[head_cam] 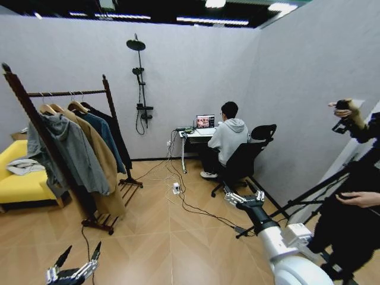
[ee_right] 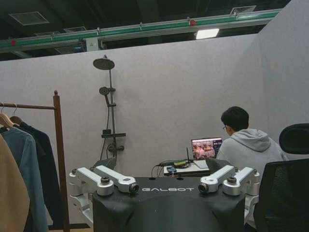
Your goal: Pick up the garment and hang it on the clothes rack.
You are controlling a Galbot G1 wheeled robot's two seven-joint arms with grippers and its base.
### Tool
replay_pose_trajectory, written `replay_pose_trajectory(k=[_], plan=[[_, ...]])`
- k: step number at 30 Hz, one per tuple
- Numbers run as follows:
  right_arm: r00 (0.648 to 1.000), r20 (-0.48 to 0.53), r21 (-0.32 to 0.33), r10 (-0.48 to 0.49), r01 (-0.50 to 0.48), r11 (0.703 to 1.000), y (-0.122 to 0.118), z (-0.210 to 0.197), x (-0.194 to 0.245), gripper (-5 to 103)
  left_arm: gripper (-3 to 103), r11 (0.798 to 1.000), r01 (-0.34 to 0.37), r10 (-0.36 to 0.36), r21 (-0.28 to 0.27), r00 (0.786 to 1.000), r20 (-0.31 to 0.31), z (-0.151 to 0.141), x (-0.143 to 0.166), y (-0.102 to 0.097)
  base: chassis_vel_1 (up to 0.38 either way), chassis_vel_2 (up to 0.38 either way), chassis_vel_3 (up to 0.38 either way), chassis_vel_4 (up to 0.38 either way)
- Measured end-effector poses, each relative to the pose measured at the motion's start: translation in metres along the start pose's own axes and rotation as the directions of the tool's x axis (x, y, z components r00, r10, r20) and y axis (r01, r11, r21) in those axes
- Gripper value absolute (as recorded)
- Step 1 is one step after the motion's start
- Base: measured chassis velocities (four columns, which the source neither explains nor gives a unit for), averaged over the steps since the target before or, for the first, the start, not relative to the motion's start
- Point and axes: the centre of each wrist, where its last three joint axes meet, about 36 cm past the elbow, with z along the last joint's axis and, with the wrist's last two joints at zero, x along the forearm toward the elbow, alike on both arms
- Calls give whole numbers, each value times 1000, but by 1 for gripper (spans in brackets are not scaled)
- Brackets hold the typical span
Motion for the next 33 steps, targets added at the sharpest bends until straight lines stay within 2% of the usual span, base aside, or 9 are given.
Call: replay_pose_trajectory(k=[12,25,33], plan=[[999,36,-4,-1,1,1000,0,0,0,100,100,1000,0,0,0,1000,0,0,0,0,173,-161,-158,167],[999,38,-4,-3,3,1000,1,1,0,100,100,1000,0,0,0,1000,0,0,0,0,1,-1,-1,10],[999,-36,-41,-26,24,999,-3,10,7,100,100,1000,0,0,0,1000,0,0,0,0,0,0,0,0]])
